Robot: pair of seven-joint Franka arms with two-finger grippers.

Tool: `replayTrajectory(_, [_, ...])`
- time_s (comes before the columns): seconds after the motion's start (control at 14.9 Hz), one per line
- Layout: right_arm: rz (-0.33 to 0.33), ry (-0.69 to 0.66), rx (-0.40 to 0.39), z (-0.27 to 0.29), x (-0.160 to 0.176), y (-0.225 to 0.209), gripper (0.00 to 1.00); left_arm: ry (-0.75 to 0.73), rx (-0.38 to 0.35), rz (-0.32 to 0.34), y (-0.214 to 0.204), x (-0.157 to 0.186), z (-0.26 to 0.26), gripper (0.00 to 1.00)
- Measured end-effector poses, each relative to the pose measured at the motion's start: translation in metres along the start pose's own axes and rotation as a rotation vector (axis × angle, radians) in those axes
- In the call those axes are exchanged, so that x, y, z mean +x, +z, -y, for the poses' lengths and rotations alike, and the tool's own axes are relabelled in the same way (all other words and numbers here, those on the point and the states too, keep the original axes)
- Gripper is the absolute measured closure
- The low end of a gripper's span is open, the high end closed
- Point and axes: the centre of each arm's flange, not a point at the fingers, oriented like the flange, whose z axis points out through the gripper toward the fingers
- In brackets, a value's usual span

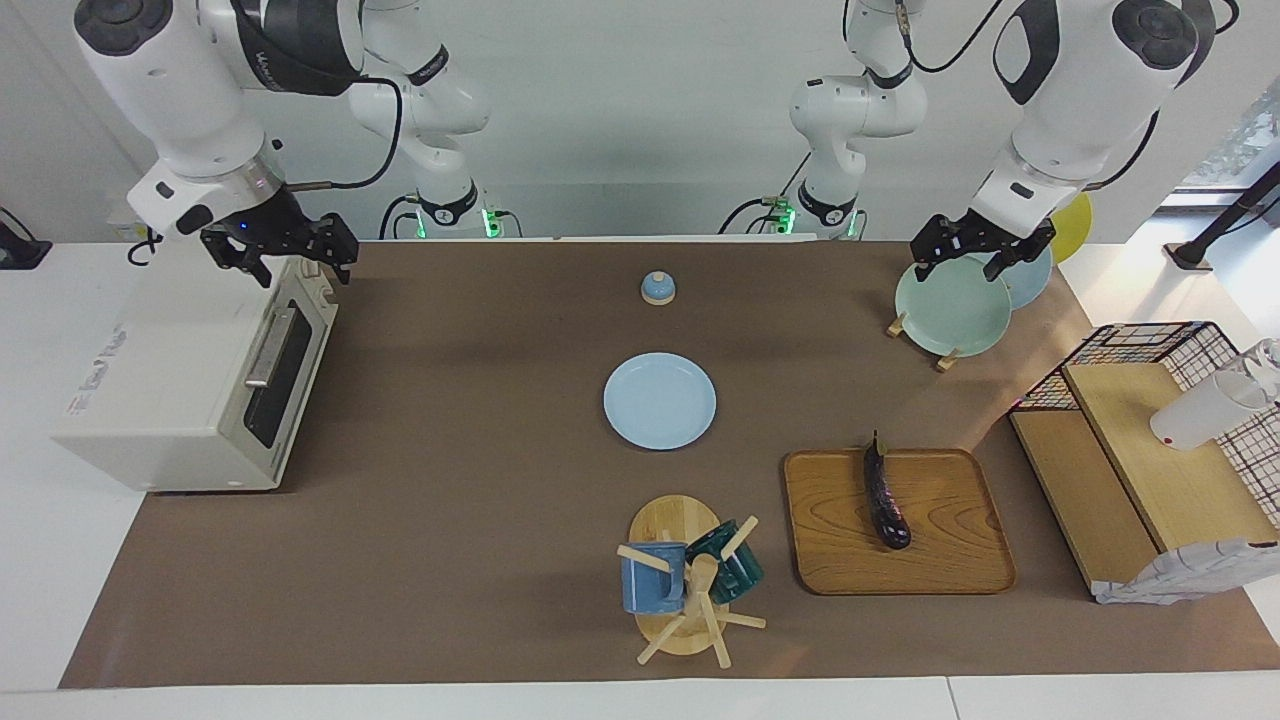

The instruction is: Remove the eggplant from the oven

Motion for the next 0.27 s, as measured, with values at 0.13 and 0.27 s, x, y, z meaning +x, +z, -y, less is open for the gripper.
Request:
replayTrajectory(0.13, [0.0, 0.0, 0.0, 0.0, 0.0001, 0.0001, 0.0, 0.0, -0.001, -0.018, -0.0053, 0.0009, 0.0001, 0.0])
replayTrajectory(0.27, [0.0, 0.0, 0.0, 0.0, 0.0004, 0.0003, 0.0, -0.002, -0.002, -0.028, -0.0071, 0.0018, 0.0006, 0.0])
